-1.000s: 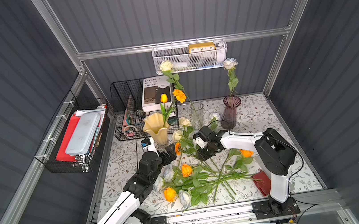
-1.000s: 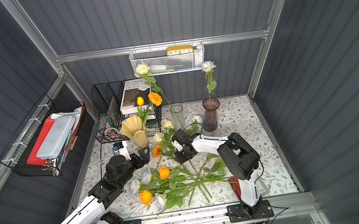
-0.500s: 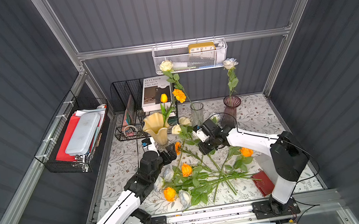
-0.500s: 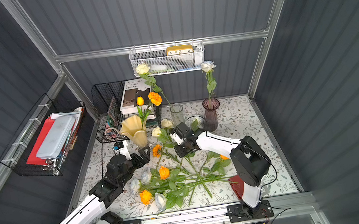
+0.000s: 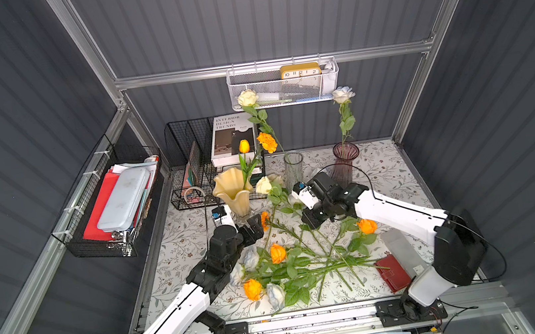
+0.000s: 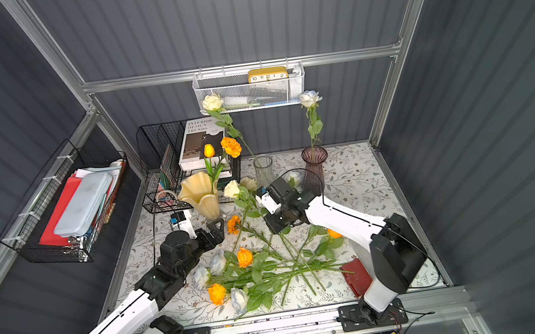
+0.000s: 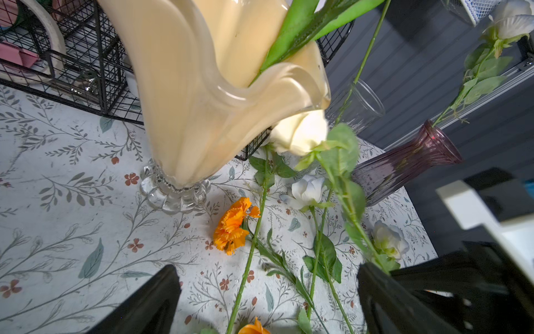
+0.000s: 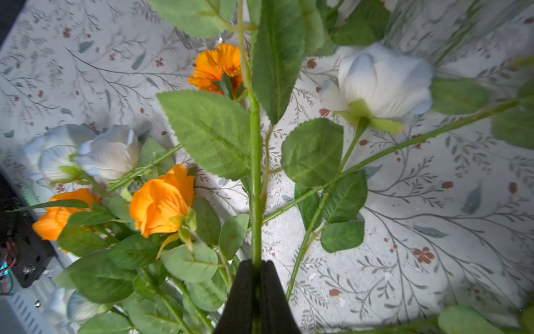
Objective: Arrange the flowers in different vases according to their colors
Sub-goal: Pick up the flower at the center of the board.
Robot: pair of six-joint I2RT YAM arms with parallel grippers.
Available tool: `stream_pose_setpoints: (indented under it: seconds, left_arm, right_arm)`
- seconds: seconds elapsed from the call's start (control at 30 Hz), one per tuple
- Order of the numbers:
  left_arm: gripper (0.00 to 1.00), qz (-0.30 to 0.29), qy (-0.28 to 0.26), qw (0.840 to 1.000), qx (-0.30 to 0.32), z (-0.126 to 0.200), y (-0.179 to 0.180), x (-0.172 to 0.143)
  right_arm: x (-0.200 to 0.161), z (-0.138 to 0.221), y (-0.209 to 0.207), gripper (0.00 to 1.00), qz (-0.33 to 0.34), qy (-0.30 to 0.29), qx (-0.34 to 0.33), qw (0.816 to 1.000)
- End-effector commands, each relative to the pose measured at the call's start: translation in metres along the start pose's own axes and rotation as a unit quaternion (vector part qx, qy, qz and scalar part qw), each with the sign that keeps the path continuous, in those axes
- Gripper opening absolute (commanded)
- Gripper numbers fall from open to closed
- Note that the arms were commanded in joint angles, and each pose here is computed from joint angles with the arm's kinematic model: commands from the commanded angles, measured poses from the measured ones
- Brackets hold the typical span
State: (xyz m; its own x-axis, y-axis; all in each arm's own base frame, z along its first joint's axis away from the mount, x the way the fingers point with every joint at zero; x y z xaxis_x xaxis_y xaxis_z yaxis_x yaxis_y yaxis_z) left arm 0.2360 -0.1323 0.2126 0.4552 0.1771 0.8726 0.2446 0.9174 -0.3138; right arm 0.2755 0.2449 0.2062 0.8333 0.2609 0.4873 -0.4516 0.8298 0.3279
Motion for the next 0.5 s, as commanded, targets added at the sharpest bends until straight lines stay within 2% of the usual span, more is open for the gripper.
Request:
stream_pose_setpoints:
  seconds: [0.0,0.1,0.2,0.33,0.47]
  left_arm:
    - [0.99,-0.005,-0.003,1.0,-0.002,0.001,0.002,-0.003]
    - [0.99,-0.005,-0.003,1.0,-0.001,0.002,0.003,-0.005]
    - [0.99,-0.005,-0.001,1.0,-0.003,0.001,0.003,-0.007]
    - [0.99,-0.004,0.001,1.0,-0.004,0.0,0.003,-0.009]
    - [0.99,-0.005,0.003,1.0,-0.006,-0.002,0.003,-0.011]
  right_arm:
    - [-0.017,0.028,0.007,0.0,0.016,0.009,0.021,1.0]
    - [-0.026,0.057,0.017,0.0,0.028,-0.002,0.053,0.998]
    - [-0.03,0.086,0.026,0.0,0.043,-0.043,0.084,0.995]
    - [-0.028,0.138,0.044,0.0,0.075,-0.128,0.143,0.979]
    - [-0.011,0.193,0.056,0.0,0.103,-0.242,0.157,0.952]
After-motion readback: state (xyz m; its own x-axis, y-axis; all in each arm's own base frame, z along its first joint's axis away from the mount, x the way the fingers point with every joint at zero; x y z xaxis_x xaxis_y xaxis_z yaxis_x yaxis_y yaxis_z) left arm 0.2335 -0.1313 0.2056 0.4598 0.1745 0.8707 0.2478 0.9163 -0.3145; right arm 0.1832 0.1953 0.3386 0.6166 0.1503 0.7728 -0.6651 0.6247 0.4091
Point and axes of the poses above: each gripper's point midway between its finger pads, its own z axis back along the fingers, its own y axis along the line the jaws close on, x = y × z, the point moved 6 cm from there along z, back along the fingers, and after that the axes turned 13 degrees about -z, right-handed, at the moved point
